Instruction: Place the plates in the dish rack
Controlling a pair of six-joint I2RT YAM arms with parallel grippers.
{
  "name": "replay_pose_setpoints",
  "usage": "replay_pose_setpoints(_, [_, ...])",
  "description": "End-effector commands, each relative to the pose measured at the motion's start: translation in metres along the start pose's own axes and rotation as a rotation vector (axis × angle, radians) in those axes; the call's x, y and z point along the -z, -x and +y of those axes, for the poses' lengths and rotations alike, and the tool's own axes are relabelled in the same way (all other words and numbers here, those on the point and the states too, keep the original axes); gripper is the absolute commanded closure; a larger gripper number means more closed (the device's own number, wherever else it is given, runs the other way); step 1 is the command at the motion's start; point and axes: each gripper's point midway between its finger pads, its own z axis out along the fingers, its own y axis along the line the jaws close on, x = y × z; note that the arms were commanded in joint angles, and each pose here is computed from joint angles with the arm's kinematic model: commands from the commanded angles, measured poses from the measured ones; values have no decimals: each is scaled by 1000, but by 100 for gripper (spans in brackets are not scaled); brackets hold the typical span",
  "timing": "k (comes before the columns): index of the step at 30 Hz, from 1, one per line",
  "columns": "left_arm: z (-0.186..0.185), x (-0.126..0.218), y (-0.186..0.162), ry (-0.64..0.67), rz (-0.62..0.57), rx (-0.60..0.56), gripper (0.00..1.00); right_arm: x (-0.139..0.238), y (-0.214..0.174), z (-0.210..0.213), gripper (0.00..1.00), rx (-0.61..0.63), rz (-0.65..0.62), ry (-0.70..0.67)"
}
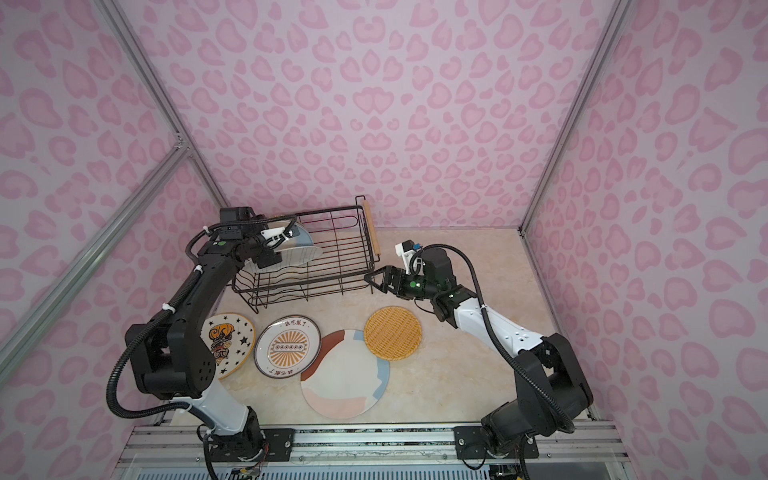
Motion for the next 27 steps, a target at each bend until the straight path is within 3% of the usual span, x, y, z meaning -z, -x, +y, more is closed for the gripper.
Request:
replay_pose_setpoints(1, [30, 3, -2, 128, 19, 47, 3, 0, 4, 6, 3, 17, -13, 23])
replay_pose_setpoints(27, [85, -14, -30, 425, 166, 177, 3, 15, 16, 4, 3, 73, -39, -56])
